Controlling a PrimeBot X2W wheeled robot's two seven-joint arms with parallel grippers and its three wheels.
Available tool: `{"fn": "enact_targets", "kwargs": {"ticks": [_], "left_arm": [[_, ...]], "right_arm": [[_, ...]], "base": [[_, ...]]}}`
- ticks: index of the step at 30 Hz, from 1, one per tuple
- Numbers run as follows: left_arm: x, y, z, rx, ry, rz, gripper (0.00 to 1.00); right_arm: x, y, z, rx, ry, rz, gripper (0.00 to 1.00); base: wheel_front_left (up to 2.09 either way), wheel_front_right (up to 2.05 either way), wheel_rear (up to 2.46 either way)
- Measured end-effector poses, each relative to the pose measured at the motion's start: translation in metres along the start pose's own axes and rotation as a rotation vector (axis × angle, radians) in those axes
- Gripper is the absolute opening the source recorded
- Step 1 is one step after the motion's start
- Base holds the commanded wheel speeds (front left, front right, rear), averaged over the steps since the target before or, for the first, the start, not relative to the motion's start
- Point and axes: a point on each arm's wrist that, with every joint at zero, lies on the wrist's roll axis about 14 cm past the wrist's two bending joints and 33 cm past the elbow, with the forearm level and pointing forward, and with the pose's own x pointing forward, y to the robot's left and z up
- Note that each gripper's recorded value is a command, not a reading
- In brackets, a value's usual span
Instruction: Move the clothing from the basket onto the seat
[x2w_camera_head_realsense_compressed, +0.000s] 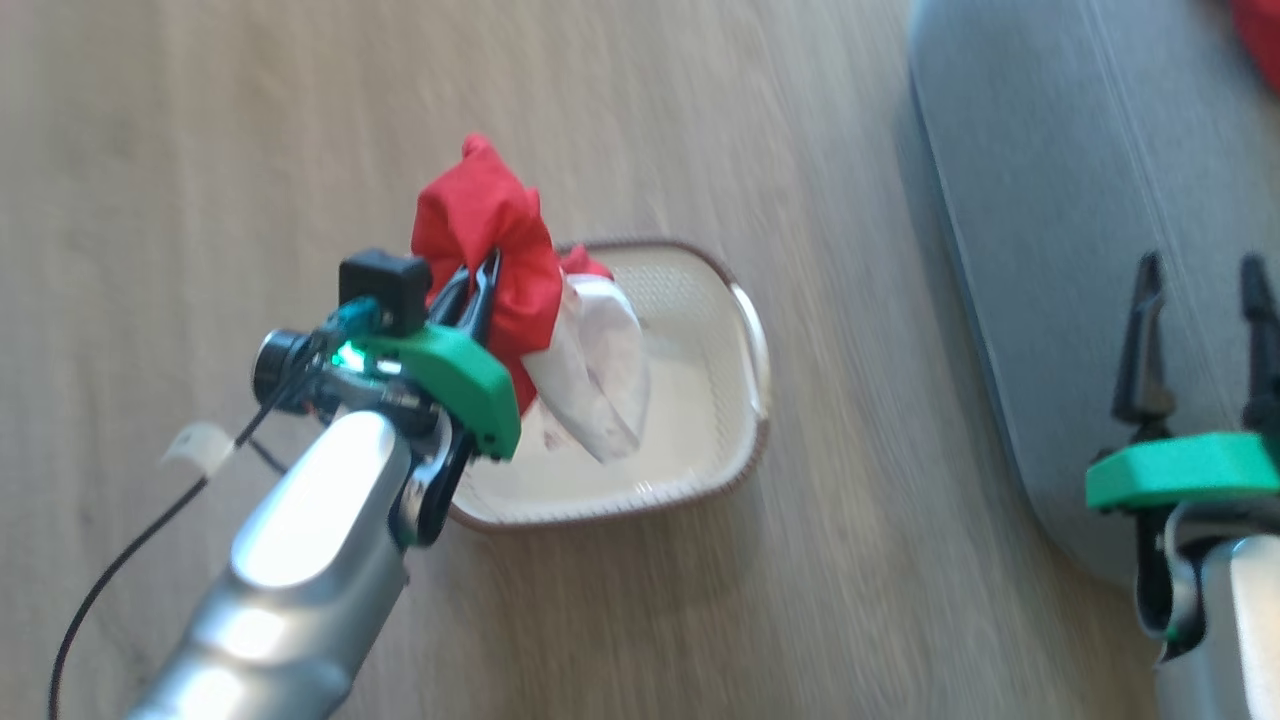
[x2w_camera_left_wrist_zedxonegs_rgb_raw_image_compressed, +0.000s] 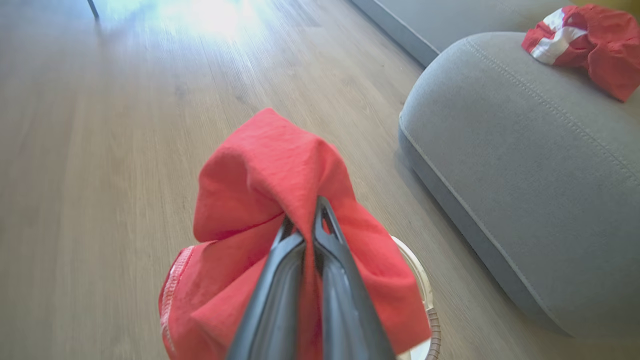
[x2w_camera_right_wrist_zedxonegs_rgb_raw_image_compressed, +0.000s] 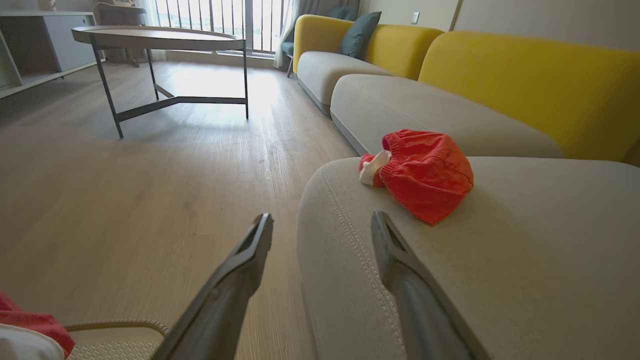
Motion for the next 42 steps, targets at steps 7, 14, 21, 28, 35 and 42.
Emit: {"fn": "enact_targets", "kwargs": {"ticks": [7,14,21,28,35,42], "left_arm": [[-0.068,0.007,0.066,0.046,-0.164,0.087,0.00],[-0.135,0.028,0.105,0.089,-0.266,0.218,0.00],[-0.182,0.057,0.105,0.090,-0.276,0.344,0.00],[-0.193,0.062,0.105,0.094,-0.282,0.367,0.00],[-0.191,0.056,0.110,0.097,-0.289,0.348,0.00],[-0.185,0.036,0.112,0.104,-0.286,0.282,0.00]], "right_arm": [[-0.008,0.047,0.031,0.014,-0.078,0.166,1.00],[-0.018,0.080,0.052,0.030,-0.133,0.269,1.00],[-0.025,0.103,0.062,0.044,-0.157,0.340,1.00],[-0.026,0.115,0.064,0.039,-0.161,0.385,1.00],[-0.047,0.173,0.060,0.042,-0.127,0.611,1.00],[-0.065,0.248,0.088,0.043,-0.190,0.884,1.00]], "base": [[0.00,0.00,0.00],[0.00,0.00,0.00],[0.00,0.00,0.00],[0.00,0.00,0.00],[0.00,0.00,0.00],[0.00,0.00,0.00]]}}
